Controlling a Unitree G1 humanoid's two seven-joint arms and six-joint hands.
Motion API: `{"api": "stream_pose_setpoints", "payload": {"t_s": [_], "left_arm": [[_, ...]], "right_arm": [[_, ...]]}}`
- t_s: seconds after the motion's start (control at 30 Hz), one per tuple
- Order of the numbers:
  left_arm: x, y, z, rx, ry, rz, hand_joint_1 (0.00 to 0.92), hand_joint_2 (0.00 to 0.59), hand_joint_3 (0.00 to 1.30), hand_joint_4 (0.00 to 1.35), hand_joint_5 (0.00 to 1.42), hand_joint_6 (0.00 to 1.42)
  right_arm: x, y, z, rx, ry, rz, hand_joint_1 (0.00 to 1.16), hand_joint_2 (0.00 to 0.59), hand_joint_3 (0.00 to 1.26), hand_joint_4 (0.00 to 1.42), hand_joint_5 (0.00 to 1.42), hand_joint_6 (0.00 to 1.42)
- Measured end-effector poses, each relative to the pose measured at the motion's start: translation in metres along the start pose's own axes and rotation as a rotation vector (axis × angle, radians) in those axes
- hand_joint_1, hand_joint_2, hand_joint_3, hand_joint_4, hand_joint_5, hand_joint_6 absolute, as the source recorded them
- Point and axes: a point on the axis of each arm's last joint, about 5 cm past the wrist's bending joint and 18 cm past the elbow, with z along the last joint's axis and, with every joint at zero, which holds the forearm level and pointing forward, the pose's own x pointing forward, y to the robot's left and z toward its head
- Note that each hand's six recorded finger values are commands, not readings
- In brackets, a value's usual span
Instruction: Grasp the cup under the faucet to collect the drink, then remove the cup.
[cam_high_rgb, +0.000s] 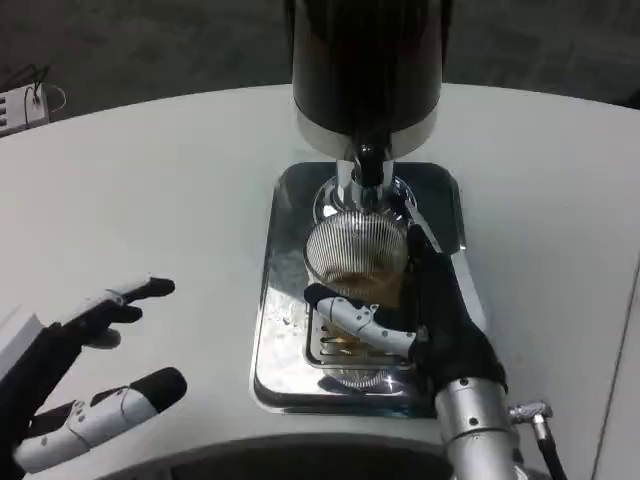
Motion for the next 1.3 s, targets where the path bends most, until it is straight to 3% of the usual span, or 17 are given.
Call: {"api": "stream_pose_setpoints", "payload": {"t_s": [0.3, 0.6, 0.93, 1.3], "left_arm": [[-0.003, -0.001, -0.0008, -0.004, 0.009, -0.021, 0.0, 0.064, 0.21, 0.14, 0.19, 0.28], [-0.004, -0.002, -0.001, -0.006, 0.009, -0.026, 0.0, 0.064, 0.22, 0.14, 0.2, 0.28], [-0.002, 0.001, -0.0027, -0.022, -0.012, -0.016, 0.0, 0.065, 0.22, 0.15, 0.2, 0.28], [0.007, 0.003, -0.0081, -0.024, -0.036, -0.011, 0.0, 0.066, 0.22, 0.15, 0.2, 0.28]], "right_arm": [[-0.001, 0.0085, 0.0019, -0.013, 0.0, -0.087, 0.92, 0.218, 0.41, 0.5, 0.55, 0.41], [-0.004, 0.0112, 0.0005, -0.017, -0.01, -0.137, 0.93, 0.229, 0.53, 0.65, 0.7, 0.56], [-0.007, 0.0133, -0.0011, -0.041, -0.019, -0.183, 0.95, 0.232, 0.75, 0.97, 1.12, 1.12], [-0.019, 0.008, -0.0037, -0.047, -0.04, -0.175, 0.95, 0.232, 0.91, 1.14, 1.31, 1.33]]}}
